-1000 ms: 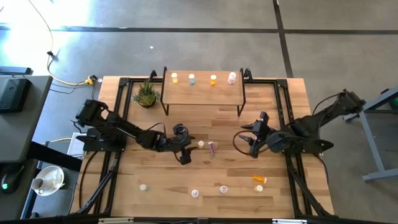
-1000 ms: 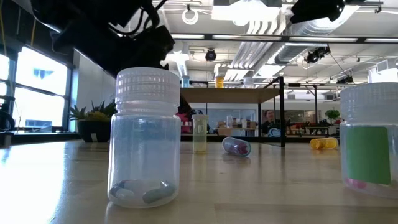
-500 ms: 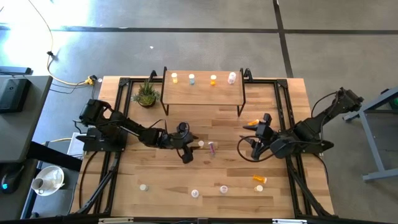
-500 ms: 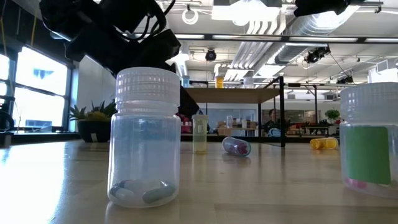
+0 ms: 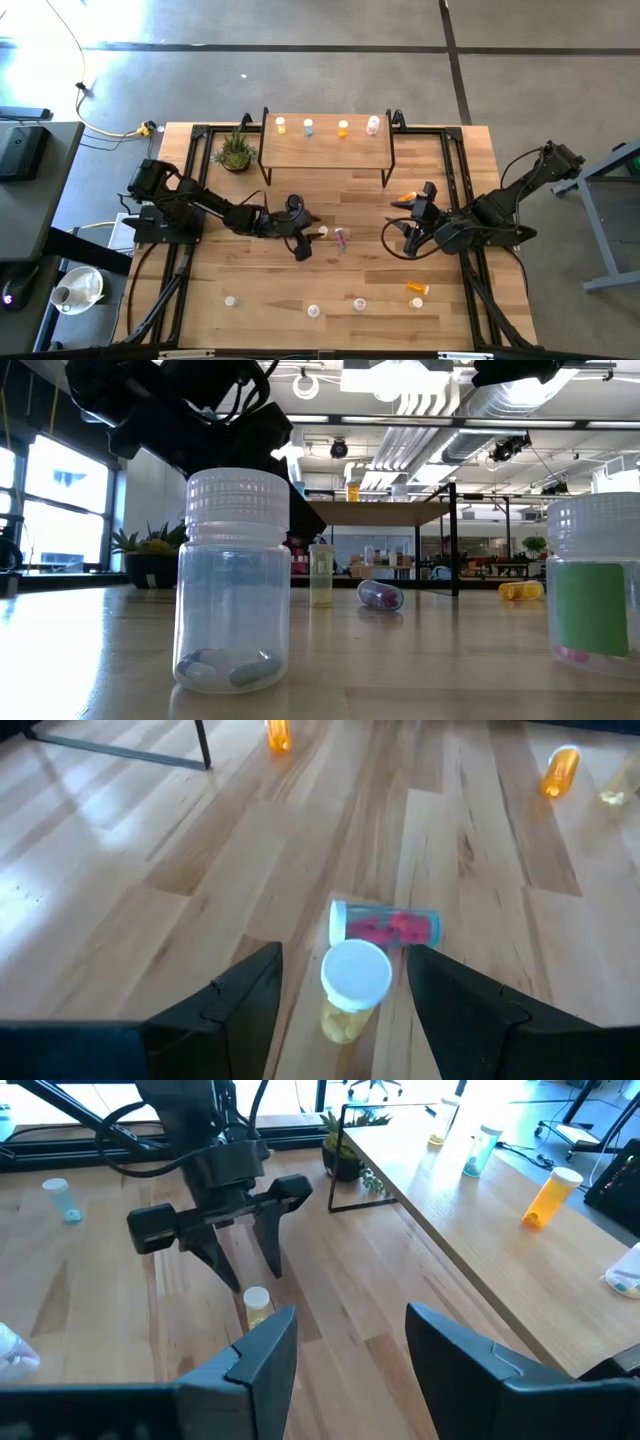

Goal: Pick and place medicine bottles onto shelf by color
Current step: Put the top yellow pill bottle on the shelf aligned with the other yellow pill bottle

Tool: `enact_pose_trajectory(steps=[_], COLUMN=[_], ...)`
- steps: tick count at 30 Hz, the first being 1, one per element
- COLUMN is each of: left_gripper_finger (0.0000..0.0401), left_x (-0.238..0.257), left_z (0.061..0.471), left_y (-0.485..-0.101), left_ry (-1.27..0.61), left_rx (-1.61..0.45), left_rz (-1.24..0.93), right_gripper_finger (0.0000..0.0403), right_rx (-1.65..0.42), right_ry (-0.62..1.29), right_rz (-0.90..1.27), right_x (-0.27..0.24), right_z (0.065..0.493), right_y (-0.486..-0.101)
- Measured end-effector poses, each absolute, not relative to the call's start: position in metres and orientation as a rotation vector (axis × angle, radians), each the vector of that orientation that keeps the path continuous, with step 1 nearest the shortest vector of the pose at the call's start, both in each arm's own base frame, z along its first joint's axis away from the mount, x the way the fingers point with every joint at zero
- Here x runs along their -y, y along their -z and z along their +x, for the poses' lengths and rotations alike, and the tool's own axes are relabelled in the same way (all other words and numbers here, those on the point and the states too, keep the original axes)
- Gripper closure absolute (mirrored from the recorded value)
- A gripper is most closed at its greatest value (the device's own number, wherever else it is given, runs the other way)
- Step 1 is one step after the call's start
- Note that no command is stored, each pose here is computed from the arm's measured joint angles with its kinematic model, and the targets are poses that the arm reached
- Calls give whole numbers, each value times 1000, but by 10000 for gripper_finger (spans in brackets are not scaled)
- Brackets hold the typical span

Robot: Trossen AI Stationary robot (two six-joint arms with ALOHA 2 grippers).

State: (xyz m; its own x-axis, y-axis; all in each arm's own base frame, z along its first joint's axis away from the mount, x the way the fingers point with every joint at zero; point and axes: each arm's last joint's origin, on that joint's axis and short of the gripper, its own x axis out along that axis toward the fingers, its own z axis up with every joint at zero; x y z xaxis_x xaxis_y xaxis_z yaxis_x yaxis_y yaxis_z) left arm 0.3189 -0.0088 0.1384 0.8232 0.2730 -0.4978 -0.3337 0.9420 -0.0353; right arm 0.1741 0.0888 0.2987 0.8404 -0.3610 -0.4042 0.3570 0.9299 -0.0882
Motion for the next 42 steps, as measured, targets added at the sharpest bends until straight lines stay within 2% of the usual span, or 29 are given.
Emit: enact_pose_trajectory(steps=[12,34,38,42], left_gripper_finger=[194,195,210,241], left_x=[7,13,13,13], left_z=[338,338,338,338], left_y=[-112,-121,-122,-122], left_ry=[-323,-331,-342,-350], left_rx=[-578,-566,-563,-562], left_rz=[-87,-73,-69,-66], right_gripper_finger=[224,224,224,224], right_rx=[-429,-431,-431,-431], right_ry=[379,376,376,376], right_rz=[-9,-11,-11,-11], right_x=[-89,-89,-89,-89], right_z=[174,174,174,174], right_y=[-299,-299,-299,-299])
